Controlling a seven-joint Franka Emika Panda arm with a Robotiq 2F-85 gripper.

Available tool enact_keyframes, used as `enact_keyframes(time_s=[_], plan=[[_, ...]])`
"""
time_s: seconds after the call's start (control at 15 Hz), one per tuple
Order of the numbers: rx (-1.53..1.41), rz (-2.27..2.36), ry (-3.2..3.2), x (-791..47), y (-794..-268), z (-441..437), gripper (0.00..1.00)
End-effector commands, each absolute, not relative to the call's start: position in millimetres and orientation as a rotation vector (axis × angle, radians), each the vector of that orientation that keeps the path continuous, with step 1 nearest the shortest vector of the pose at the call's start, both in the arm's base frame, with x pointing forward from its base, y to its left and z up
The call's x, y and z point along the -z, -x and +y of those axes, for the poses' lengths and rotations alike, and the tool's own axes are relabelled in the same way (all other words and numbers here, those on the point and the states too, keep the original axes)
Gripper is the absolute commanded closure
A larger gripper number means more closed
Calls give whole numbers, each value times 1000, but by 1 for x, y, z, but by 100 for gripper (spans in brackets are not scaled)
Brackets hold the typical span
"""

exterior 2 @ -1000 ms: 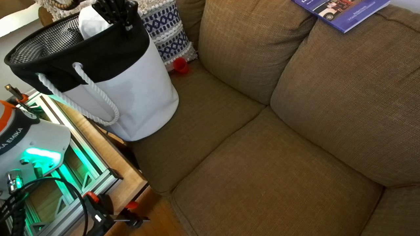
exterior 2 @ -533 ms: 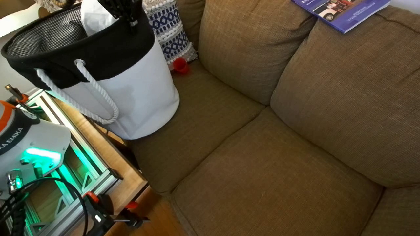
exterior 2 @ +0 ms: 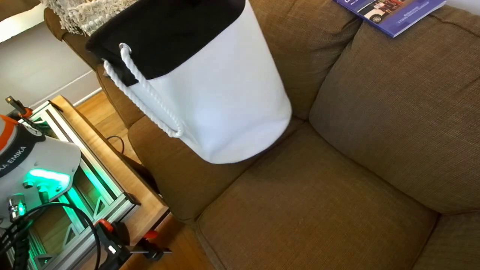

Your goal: Move the laundry bag to the right on the couch

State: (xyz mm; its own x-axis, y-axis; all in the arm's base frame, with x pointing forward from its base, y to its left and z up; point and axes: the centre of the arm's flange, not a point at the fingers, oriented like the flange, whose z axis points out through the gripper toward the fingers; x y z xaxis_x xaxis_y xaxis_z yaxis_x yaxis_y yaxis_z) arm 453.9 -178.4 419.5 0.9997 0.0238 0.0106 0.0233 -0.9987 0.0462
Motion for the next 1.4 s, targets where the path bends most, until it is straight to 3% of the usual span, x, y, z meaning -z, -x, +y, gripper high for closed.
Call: enact_keyframes(time_s=[0.0,0.27,0.33,0.4,0.87,1.07,1.33], plan=[[-69,-34,-3123,-436,-476,-211,99],[-52,-45,-3140,-419,-467,-214,99],[-34,-45,-3143,-413,-468,-218,94],[-17,-46,-3143,-407,-468,-219,99],[-298,45,-3119,-505,-423,-169,99],[-386,-141,-3189,-520,-401,-210,99],[-365,-440,-3279,-465,-377,-298,99]])
